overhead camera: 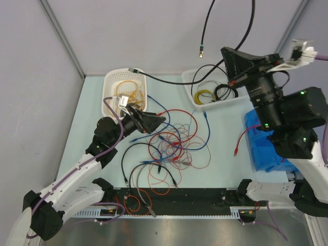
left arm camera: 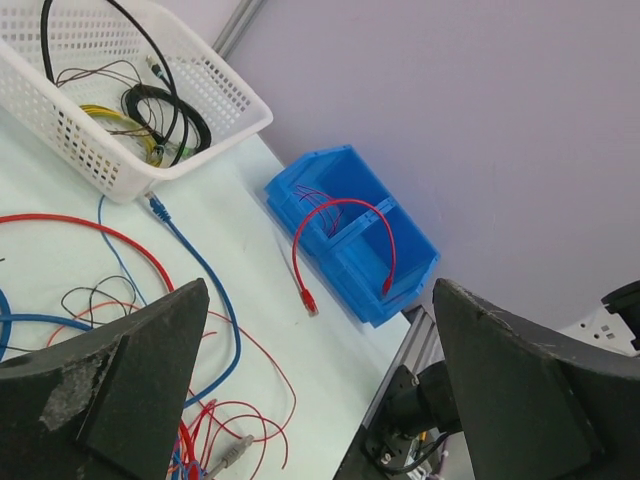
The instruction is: Untangle the cables
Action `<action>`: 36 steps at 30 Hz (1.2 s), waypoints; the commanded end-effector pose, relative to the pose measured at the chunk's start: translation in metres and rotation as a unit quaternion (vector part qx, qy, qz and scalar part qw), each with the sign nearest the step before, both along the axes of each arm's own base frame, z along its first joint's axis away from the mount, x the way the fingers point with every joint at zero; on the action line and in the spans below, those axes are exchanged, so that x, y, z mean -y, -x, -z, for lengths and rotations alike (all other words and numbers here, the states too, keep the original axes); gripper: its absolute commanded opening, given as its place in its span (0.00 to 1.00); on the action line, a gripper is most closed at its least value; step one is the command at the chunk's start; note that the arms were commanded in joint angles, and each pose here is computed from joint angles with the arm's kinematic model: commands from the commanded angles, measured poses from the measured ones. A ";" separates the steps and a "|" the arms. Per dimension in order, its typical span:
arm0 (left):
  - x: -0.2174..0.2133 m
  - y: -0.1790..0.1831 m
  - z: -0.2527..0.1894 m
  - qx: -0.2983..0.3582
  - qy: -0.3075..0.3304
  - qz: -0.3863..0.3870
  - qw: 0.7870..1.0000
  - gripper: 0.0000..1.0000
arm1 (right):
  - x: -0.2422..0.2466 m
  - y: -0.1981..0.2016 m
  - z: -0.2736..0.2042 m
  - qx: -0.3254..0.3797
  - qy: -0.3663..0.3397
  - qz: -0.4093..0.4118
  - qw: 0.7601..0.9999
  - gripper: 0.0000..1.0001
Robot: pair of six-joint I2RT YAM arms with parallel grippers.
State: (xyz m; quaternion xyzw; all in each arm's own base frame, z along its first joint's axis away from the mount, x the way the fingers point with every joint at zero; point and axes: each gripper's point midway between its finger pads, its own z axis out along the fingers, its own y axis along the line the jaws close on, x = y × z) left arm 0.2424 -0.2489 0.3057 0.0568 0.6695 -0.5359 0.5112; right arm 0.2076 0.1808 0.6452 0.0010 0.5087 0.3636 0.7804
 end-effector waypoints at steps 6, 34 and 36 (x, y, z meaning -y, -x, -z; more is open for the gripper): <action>-0.010 0.005 0.034 -0.062 -0.059 -0.014 0.996 0.99 | 0.026 -0.095 0.060 -0.086 0.011 0.098 0.991 0.00; -0.038 0.037 0.129 -0.170 -0.123 -0.037 0.977 1.00 | 0.136 -0.326 0.276 -0.286 -0.023 0.204 0.936 0.00; -0.037 0.037 0.134 -0.176 -0.126 -0.035 0.976 0.99 | 0.140 -0.338 0.307 -0.315 -0.013 0.207 0.926 0.00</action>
